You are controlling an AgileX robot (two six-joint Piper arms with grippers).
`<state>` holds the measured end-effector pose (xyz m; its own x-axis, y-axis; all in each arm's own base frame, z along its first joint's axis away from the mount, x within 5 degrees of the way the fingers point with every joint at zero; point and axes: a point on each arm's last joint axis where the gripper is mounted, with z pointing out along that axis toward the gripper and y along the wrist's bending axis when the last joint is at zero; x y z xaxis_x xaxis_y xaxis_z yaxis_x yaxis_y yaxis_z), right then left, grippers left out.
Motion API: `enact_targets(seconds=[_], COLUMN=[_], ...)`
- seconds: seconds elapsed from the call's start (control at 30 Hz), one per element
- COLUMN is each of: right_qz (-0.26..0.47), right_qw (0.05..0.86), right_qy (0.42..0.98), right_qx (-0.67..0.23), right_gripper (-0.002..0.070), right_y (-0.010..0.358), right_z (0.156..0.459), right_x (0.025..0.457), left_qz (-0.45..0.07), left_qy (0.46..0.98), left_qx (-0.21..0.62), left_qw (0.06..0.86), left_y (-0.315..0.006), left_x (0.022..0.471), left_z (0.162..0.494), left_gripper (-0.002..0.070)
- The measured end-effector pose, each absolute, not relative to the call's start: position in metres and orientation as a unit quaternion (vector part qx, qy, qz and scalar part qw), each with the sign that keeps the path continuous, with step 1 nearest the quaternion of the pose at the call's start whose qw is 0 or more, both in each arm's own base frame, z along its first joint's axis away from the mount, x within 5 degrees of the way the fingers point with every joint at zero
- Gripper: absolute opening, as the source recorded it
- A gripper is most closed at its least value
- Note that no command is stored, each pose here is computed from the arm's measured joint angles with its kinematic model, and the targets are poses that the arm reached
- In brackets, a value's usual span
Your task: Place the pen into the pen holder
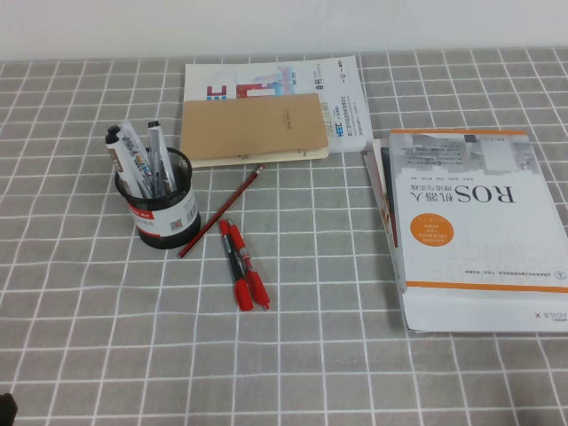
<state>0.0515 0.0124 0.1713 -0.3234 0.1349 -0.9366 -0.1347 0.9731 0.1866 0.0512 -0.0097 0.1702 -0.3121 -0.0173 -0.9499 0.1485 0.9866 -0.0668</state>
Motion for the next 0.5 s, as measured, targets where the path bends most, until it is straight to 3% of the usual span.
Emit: enact_targets(seconds=[0.4,0.5], right_qz=[0.117,0.157], right_qw=[0.581,0.575], right_qy=[0.805,0.802], right_qx=[0.001,0.027], right_gripper=[-0.0013,-0.0013], right_y=[0.0125,0.0156], right_z=[0.1713,0.172], right_x=[0.0515,0.051], left_qz=[-0.071,-0.071], left_qy=[0.807,0.807], left_qx=[0.041,0.041], left_qw=[0.585,0.585], left_y=[-0.0097,-0.0097], left_x=[0.0512,0.0512], left_z=[0.1702,0.1702], left_gripper=[-0.0005,-0.0005])
